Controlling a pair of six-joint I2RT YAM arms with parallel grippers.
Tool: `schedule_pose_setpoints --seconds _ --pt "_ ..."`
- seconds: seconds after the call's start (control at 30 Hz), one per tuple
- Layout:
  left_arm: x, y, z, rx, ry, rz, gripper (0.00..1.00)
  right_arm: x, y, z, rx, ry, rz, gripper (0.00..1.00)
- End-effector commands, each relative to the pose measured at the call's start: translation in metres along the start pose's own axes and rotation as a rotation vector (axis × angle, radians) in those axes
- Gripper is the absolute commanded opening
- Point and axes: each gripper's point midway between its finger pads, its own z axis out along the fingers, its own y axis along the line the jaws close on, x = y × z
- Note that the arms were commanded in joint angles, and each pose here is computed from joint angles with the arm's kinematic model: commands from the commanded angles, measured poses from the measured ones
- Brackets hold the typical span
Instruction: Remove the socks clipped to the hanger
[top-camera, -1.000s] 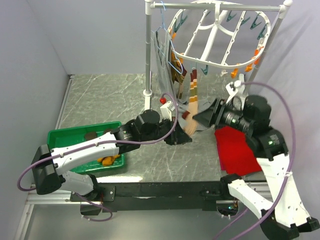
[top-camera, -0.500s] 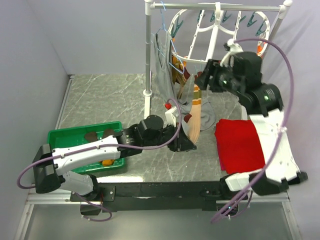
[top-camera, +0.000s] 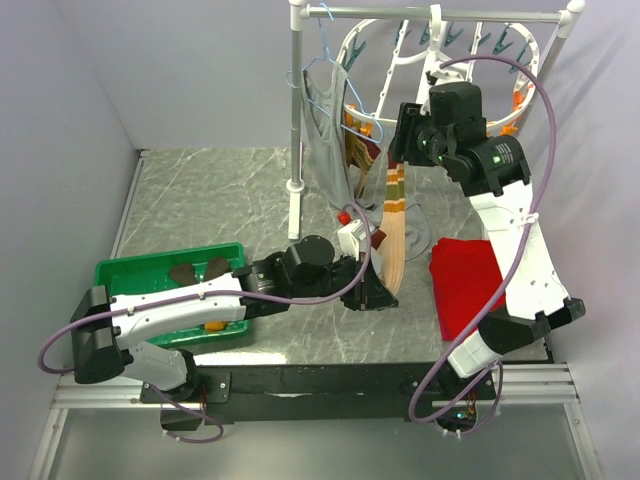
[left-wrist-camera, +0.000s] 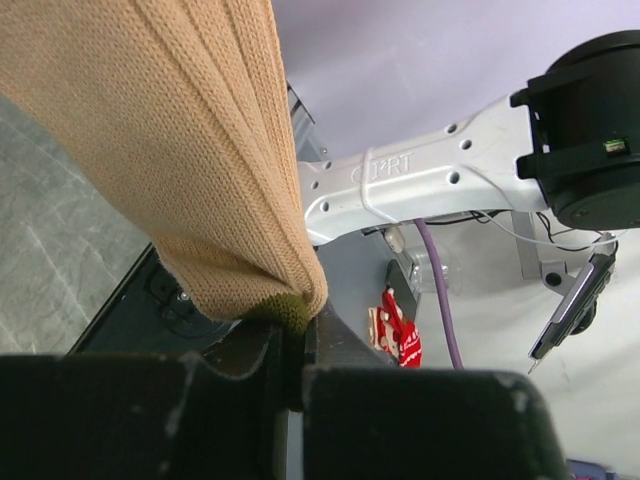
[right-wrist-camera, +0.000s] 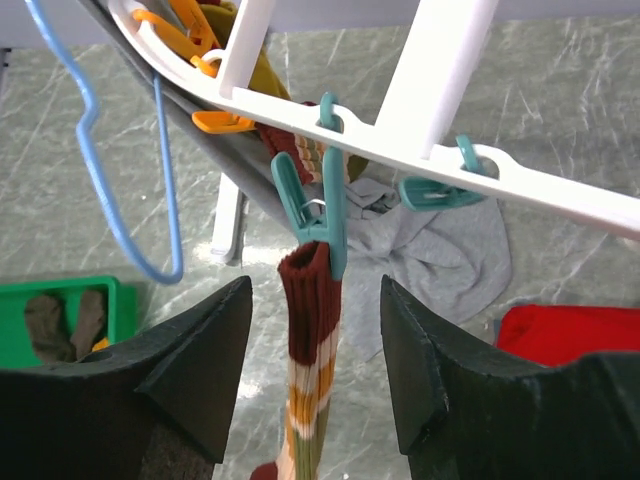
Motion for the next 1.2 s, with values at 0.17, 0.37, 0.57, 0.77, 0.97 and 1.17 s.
schedule_pose_setpoints --seconds 0.17,0.37,0.57,0.77,0.97,1.17 --pt "-0.010 -0.036 -0.004 0.086 -0.028 0.027 0.01 -0.020 0.008 0.015 0.031 -0.064 -0.026 0.59" --pt "-0.010 -0.038 -0.005 0.083 -0.029 0.031 0.01 -0.028 0.004 0.028 0.079 -0.089 -0.033 0.55" --pt "-0.008 -0.037 -0.005 0.081 -0.024 0.029 0.01 -0.033 0.001 0.039 0.114 -0.112 -0.028 0.51" --pt "-0.009 -0.036 -0.005 0.073 -0.030 0.030 0.01 -0.032 -0.001 0.046 0.138 -0.114 -0.026 0.41" --pt "0.000 -0.010 -0.013 -0.021 -0.025 0.025 0.01 -0.033 -0.001 0.043 0.134 -0.125 -0.023 0.17" --pt "0.005 0.024 -0.031 -0.176 -0.048 0.000 0.01 -0.027 -0.001 0.043 0.128 -0.108 -0.019 0.06"
